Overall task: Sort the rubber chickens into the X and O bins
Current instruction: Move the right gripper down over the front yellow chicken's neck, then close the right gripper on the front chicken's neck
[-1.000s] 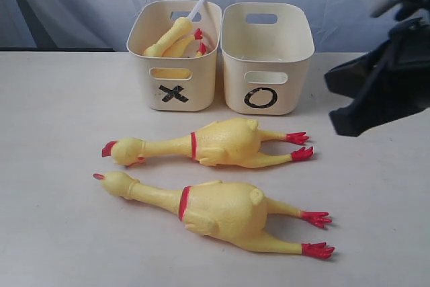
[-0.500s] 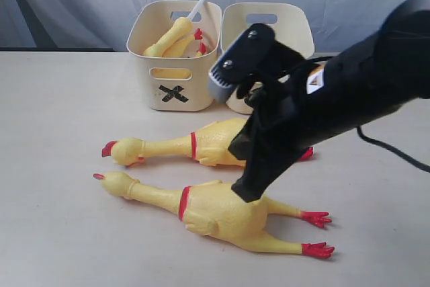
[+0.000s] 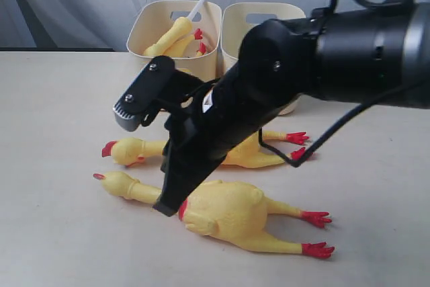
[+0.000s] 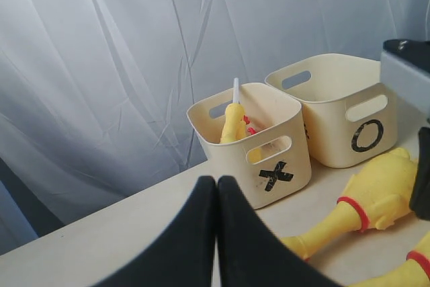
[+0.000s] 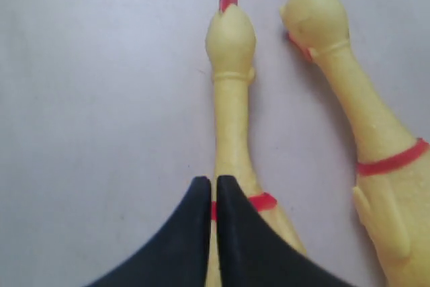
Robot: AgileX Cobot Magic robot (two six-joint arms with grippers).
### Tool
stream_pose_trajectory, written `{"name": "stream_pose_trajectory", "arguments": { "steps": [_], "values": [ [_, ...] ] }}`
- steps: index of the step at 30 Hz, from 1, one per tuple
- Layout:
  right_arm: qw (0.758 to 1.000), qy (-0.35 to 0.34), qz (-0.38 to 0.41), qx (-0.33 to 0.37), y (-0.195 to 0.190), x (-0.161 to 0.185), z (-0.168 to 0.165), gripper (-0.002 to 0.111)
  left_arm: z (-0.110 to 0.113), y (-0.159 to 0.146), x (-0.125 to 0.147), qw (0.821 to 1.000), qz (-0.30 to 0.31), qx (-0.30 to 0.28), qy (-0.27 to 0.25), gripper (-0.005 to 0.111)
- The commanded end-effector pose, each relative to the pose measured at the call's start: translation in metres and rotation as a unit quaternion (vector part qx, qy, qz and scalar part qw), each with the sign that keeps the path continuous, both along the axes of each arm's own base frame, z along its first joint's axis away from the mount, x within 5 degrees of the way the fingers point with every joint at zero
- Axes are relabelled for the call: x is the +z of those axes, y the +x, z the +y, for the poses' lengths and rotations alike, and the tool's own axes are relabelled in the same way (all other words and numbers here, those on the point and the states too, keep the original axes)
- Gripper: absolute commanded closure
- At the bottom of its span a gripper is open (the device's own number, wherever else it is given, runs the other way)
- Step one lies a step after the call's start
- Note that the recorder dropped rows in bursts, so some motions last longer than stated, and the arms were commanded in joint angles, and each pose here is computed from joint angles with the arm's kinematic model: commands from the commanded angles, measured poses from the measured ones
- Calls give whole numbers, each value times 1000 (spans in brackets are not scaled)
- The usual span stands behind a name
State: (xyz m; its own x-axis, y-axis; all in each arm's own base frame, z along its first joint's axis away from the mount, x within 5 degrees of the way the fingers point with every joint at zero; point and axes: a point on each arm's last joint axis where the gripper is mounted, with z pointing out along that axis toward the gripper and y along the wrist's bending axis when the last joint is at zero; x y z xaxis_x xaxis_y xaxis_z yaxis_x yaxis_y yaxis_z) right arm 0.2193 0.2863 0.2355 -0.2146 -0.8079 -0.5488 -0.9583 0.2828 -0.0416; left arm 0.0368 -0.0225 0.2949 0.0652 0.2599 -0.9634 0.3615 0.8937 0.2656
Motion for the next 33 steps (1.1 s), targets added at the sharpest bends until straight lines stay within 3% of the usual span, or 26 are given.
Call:
{"name": "stream_pose_trajectory", "arguments": {
  "steps": [1, 6, 8, 33],
  "values": [
    [1000, 1, -5, 7, 5, -13, 17, 88, 0, -1, -1, 1000, 1, 0, -5, 107],
    [1000, -7, -1, 5, 9, -31, 26, 55, 0, -1, -1, 1000, 1, 0, -5, 107],
    [1000, -9, -1, 4, 11, -37, 27, 49, 0, -1, -1, 1000, 1, 0, -5, 107],
    [999, -50, -11, 4, 25, -98, 37, 49, 0, -1, -1, 1000, 2, -1, -8, 107]
  ]
}}
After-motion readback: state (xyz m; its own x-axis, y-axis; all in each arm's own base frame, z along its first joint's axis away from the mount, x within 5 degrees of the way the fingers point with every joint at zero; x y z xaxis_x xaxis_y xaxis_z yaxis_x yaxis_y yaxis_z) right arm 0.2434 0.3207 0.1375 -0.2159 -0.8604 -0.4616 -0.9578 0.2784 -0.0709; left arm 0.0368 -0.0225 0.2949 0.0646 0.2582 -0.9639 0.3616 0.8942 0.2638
